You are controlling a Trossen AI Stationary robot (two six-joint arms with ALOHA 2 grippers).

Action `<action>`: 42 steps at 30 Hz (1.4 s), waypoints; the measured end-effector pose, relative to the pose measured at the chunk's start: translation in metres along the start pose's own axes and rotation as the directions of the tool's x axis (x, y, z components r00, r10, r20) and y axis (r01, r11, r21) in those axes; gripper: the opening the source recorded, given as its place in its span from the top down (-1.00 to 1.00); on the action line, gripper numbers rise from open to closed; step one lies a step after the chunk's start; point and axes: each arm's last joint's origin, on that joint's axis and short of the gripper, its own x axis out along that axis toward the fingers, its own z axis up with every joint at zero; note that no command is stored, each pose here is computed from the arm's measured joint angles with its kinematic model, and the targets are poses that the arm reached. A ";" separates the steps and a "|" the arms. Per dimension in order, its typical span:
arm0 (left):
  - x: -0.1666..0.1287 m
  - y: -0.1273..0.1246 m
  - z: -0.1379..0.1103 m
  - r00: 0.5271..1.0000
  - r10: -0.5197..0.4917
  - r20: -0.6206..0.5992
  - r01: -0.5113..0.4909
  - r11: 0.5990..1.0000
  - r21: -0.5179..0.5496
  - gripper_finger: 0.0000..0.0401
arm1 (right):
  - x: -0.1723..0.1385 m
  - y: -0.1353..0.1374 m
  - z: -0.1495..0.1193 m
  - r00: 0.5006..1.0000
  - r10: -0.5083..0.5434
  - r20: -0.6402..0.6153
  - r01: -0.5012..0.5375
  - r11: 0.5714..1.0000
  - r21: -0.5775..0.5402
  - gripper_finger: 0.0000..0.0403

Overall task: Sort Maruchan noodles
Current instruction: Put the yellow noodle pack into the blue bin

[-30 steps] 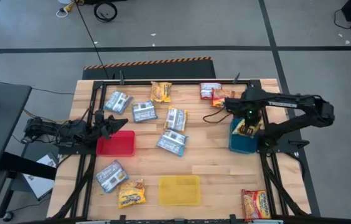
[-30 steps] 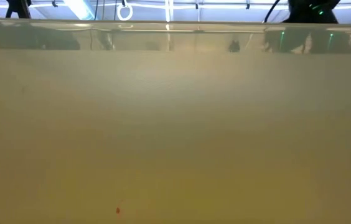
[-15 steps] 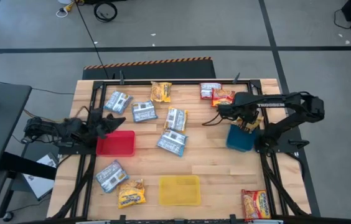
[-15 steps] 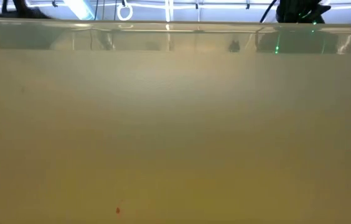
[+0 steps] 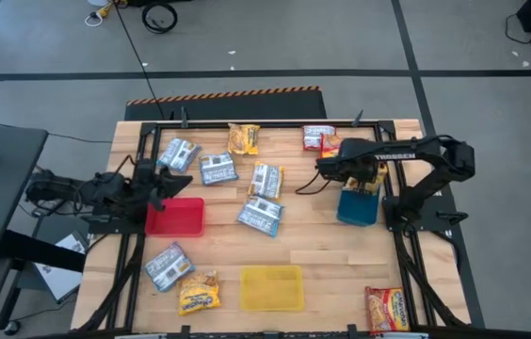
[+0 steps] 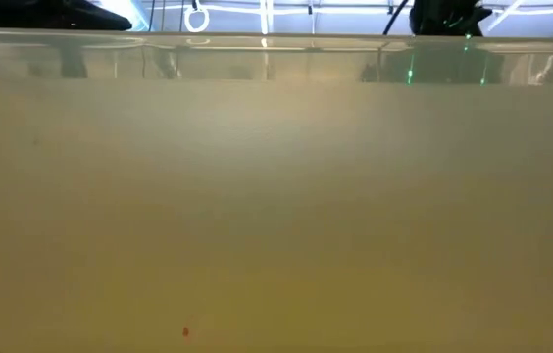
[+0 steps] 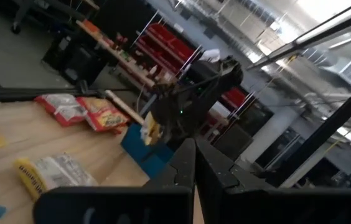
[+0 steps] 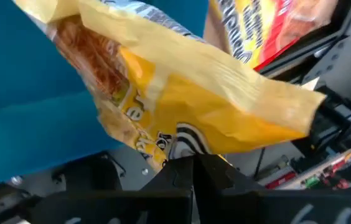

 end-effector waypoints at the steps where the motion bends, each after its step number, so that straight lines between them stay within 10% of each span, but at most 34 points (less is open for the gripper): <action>1: 0.002 -0.002 0.001 1.000 0.005 -0.006 -0.005 1.000 0.000 0.96 | 0.003 0.000 0.001 1.000 0.002 -0.013 -0.002 1.000 0.000 0.99; 16: 0.023 -0.035 0.022 0.985 0.068 -0.157 -0.041 0.984 0.171 0.96 | 0.014 0.002 0.020 1.000 -0.013 -0.013 0.015 0.983 0.182 0.92; 28: 0.004 -0.036 0.040 0.879 0.269 -0.394 -0.148 0.939 0.312 0.95 | -0.015 -0.007 -0.003 0.989 0.140 0.055 -0.150 0.956 0.253 0.43; 35: 0.001 -0.037 0.044 0.865 0.297 -0.404 -0.170 0.932 0.320 0.94 | -0.035 0.005 -0.017 0.885 0.399 0.238 -0.464 0.785 0.410 0.41; 42: 0.001 -0.038 0.044 0.866 0.292 -0.407 -0.189 0.943 0.273 0.94 | -0.003 0.021 -0.021 0.884 0.426 0.194 -0.414 0.521 0.746 0.57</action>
